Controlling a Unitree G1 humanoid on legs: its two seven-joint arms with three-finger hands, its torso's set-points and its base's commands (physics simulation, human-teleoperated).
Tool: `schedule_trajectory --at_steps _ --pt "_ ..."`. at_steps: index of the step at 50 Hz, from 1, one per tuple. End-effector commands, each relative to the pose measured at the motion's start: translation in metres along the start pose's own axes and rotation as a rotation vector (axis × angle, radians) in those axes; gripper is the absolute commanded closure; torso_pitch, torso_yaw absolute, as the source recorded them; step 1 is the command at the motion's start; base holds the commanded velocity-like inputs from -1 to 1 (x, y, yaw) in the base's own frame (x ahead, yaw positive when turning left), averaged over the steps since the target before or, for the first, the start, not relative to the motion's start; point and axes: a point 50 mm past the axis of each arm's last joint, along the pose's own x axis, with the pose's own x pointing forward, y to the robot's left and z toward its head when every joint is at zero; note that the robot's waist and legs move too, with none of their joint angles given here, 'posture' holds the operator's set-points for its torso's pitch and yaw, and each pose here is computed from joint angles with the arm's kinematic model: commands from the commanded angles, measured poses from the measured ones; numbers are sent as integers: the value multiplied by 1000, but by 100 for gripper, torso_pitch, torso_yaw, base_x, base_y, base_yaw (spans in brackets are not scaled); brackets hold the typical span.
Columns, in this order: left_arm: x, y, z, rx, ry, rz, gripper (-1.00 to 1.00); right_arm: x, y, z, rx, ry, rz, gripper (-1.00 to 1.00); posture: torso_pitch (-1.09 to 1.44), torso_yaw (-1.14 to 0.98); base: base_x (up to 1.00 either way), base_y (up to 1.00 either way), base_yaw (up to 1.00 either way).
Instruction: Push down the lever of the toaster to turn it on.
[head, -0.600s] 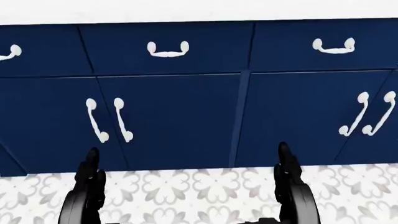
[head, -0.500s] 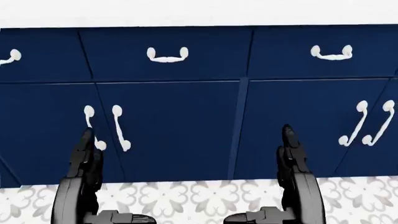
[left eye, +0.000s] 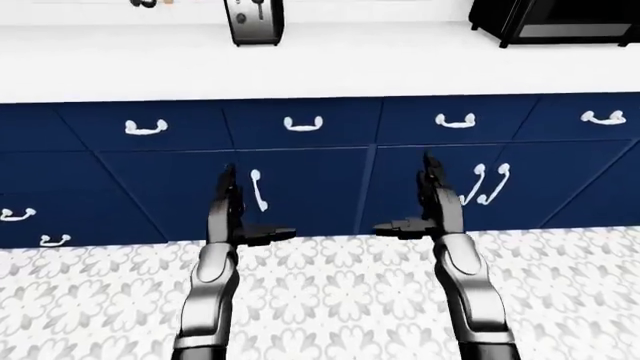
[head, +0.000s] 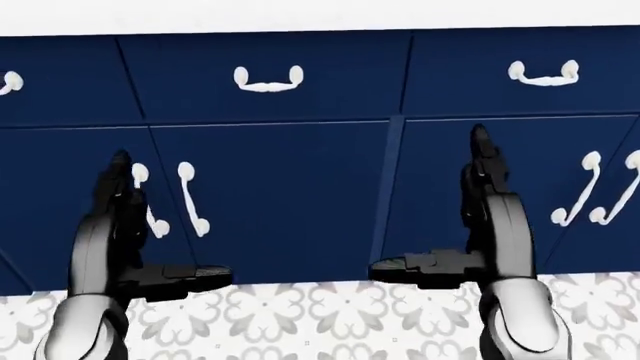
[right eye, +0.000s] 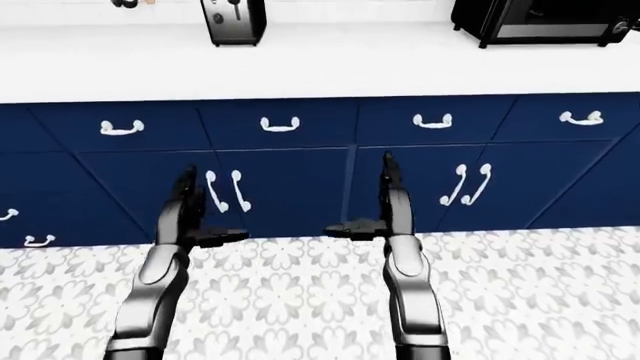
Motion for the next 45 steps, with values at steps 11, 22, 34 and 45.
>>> schedule_trajectory --at_steps 11,22,34,45 --pt "16 -7 131 15 -153 -37 -100 -9 -9 136 -88 -153 14 -100 0 0 0 0 0" --pt "1 2 194 47 -241 -17 -100 -26 -20 205 -27 -268 -6 -100 0 0 0 0 0" --pt "-25 6 225 33 -306 -25 -100 -53 -25 230 -16 -337 0 -100 0 0 0 0 0" --pt "-27 3 228 30 -315 -38 -100 -52 -24 229 -13 -342 3 -100 0 0 10 0 0"
